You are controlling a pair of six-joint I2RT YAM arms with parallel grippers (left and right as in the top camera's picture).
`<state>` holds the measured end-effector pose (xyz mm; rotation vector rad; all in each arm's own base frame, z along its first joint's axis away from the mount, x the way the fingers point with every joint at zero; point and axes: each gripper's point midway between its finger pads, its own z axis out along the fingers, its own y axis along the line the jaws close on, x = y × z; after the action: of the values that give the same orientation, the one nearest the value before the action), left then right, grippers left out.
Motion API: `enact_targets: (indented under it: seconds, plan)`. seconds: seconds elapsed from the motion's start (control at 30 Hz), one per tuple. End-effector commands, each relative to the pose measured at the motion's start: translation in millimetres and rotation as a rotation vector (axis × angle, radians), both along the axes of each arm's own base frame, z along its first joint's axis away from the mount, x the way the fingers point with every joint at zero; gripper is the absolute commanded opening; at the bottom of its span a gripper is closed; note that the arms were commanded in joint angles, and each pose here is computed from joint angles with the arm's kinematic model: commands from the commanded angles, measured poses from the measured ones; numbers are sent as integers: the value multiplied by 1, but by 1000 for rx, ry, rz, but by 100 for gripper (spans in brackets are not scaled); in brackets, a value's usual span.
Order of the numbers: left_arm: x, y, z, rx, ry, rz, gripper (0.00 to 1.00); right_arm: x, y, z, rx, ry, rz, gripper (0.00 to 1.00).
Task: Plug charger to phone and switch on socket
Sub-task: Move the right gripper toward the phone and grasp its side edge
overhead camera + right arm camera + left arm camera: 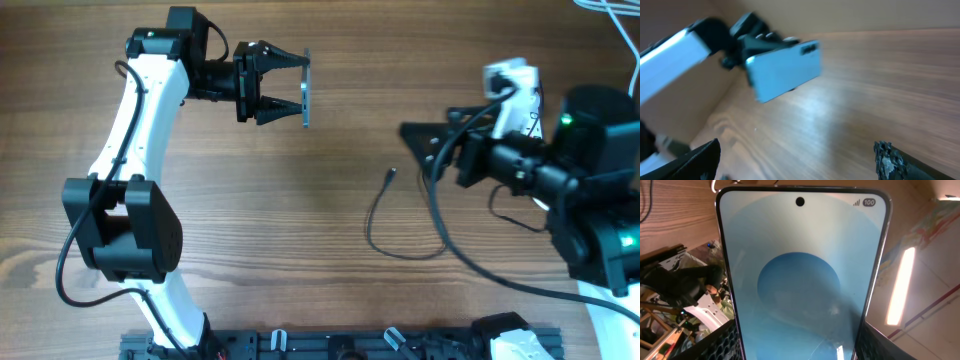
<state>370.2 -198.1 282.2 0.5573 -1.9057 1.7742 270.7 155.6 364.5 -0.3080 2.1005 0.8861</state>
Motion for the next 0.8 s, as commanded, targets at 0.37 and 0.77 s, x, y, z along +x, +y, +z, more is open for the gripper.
enact_targets:
  seconds: [0.37,0.77]
  plan:
    - [-5,1,19,-55,-23,-1,60,14,62,-9,-419,60,-42,100]
    - [-3,2,4,32,-21,7,60,21,101,-15,-209,218,-59,97]
